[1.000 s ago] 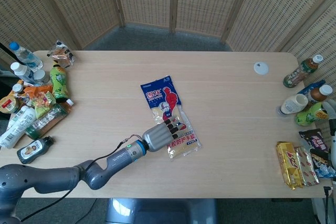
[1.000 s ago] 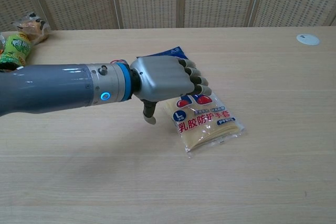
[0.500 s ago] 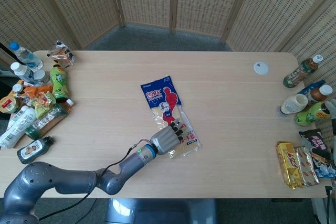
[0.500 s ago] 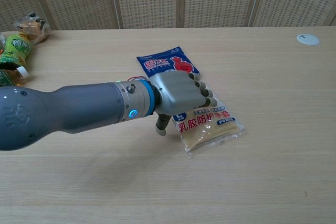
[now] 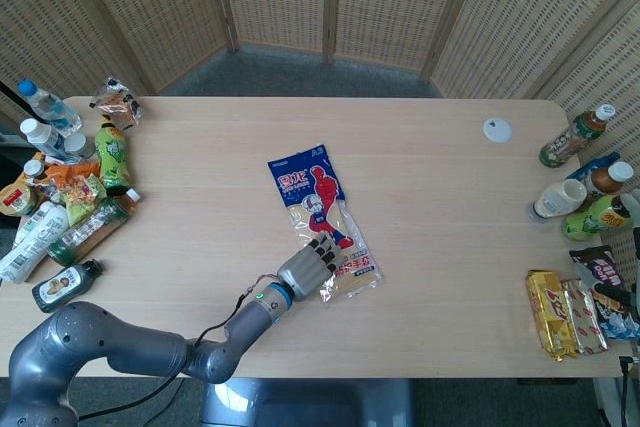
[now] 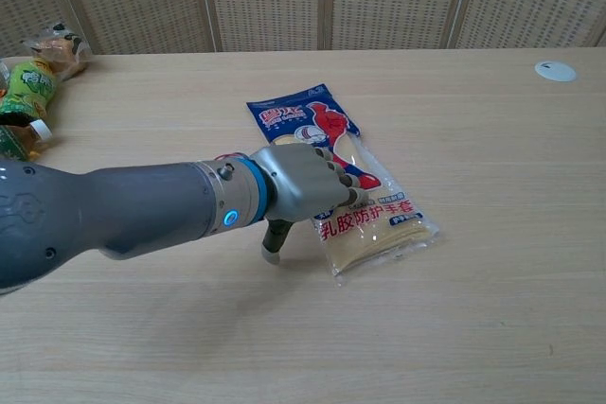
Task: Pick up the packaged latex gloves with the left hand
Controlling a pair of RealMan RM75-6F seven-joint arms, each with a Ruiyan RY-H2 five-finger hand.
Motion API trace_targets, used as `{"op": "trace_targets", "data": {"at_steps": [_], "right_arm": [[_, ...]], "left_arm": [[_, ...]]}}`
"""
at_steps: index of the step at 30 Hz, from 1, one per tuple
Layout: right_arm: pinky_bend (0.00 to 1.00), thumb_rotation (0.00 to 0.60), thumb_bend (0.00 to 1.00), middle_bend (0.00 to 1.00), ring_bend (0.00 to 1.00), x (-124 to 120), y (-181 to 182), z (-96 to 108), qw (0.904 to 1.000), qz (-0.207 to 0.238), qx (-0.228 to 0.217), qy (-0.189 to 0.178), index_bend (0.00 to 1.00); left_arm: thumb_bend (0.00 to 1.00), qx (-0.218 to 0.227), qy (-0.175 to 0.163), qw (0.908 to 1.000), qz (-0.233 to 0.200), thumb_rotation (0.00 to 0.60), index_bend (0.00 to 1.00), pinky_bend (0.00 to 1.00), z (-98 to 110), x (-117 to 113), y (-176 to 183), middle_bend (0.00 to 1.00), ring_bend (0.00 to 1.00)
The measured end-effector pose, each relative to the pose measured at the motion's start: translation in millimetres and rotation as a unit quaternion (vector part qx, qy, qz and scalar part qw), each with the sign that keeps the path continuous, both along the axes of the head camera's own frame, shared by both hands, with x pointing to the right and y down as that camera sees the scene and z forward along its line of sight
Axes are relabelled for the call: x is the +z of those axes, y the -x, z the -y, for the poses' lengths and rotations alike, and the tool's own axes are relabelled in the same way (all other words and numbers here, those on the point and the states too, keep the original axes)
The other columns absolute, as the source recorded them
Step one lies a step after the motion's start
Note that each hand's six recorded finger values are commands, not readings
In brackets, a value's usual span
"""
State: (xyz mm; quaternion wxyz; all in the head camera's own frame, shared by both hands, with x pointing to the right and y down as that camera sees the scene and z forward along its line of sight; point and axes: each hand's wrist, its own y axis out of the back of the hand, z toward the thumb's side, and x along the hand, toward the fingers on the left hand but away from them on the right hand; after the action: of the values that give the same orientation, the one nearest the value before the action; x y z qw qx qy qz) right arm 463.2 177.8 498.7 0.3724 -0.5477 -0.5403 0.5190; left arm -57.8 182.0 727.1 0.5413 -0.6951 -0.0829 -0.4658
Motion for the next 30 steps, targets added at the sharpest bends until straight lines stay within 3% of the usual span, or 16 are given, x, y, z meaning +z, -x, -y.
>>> {"op": "trace_targets", "data": {"at_steps": [11,19,30], "right_arm": [[0.13,0.600,0.15,0.04,0.00,-2,0,0,1.0000,0.002,0.002,-0.005,0.08],[0.13,0.600,0.15,0.04,0.00,-2,2,0,1.0000,0.003,0.000,-0.004,0.08],[0.13,0.600,0.15,0.04,0.00,-2,-1,-1,1.0000,0.001,0.003,-0.002,0.08]], "left_arm": [[0.00,-0.013,-0.007,0.9995,0.029,0.600,0.04,0.00,18,-23,38,0.00,0.00],[0.00,-0.033,-0.017,0.9992,-0.014,0.600,0.00,0.00,28,-32,28,0.00,0.00],[0.00,-0.077,0.030,0.9964,-0.016,0.600,0.00,0.00,7,-10,-2,0.00,0.00]]}}
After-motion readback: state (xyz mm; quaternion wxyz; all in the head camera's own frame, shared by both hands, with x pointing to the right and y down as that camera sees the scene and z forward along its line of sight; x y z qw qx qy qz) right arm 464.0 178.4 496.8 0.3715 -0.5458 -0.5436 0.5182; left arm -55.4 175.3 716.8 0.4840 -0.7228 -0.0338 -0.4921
